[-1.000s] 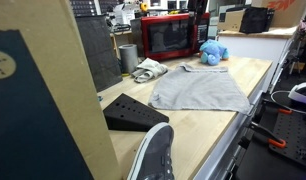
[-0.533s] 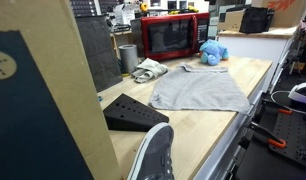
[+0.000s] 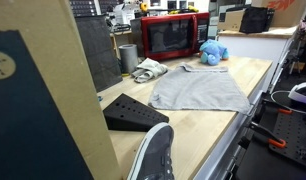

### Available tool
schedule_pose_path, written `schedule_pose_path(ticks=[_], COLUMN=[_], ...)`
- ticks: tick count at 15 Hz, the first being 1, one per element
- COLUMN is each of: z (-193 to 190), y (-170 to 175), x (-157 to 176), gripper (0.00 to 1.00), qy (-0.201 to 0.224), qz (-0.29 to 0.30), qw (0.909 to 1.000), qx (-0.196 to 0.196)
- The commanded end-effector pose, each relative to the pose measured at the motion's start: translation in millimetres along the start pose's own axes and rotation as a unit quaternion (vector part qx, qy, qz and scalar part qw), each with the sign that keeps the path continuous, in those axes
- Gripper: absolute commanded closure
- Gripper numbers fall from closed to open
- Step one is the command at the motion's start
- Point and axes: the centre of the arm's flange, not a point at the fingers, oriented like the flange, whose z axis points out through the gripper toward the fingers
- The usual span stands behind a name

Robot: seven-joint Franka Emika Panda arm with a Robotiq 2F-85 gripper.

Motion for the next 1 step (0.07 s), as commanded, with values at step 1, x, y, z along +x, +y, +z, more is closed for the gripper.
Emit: schedule_pose_path(ticks=[1], z=[0.1], y=[0.0], x=[0.0], gripper=[0.0], qy=[0.0], qz=[0.0], qw=[1.0], qx=[0.0])
